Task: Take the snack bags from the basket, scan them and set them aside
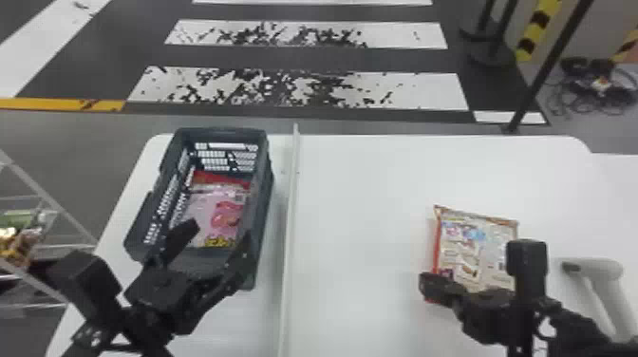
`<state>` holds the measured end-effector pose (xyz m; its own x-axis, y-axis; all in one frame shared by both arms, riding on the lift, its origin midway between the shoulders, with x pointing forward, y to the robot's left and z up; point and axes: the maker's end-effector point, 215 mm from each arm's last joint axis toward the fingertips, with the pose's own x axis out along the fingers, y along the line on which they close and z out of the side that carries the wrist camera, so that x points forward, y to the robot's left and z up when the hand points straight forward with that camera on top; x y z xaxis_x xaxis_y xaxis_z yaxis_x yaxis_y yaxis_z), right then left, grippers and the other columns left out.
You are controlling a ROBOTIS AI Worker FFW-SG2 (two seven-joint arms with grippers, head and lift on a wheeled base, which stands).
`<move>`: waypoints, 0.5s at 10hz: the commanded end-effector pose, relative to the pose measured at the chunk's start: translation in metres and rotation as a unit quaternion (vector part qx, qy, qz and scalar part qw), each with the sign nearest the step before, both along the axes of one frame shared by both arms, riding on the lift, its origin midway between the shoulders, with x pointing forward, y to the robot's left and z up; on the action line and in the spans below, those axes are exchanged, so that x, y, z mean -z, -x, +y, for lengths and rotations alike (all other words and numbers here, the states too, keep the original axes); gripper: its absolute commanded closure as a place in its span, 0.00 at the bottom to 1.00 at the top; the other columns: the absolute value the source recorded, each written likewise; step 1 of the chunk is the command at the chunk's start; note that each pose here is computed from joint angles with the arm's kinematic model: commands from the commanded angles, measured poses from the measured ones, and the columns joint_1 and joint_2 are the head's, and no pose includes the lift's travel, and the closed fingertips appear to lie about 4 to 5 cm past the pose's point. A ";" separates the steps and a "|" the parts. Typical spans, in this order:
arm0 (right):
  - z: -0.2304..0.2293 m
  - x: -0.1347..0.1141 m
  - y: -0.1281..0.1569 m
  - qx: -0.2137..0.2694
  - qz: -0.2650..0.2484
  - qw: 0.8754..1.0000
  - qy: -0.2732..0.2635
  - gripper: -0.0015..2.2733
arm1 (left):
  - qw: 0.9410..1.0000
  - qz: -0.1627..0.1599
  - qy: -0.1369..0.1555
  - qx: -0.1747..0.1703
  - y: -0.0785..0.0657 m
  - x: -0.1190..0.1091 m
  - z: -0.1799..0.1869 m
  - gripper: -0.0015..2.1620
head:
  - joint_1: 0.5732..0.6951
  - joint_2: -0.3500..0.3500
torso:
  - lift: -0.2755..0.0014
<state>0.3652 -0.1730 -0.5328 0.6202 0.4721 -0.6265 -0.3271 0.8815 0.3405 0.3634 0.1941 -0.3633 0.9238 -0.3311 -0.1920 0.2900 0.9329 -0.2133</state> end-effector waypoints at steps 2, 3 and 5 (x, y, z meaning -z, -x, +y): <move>-0.008 0.000 0.005 0.005 0.003 1.000 -0.002 0.99 | 1.000 -0.004 0.000 -0.001 -0.003 -0.002 0.000 0.04 | 1.00 0.54 | 0.72; -0.013 0.000 0.006 0.008 0.004 1.000 -0.002 0.99 | 1.000 -0.005 0.001 -0.001 -0.004 -0.003 0.000 0.04 | 1.00 0.53 | 0.72; -0.016 -0.001 0.007 0.009 0.006 1.000 0.000 0.99 | 1.000 -0.005 0.001 0.000 -0.004 -0.003 -0.001 0.04 | 1.00 0.52 | 0.72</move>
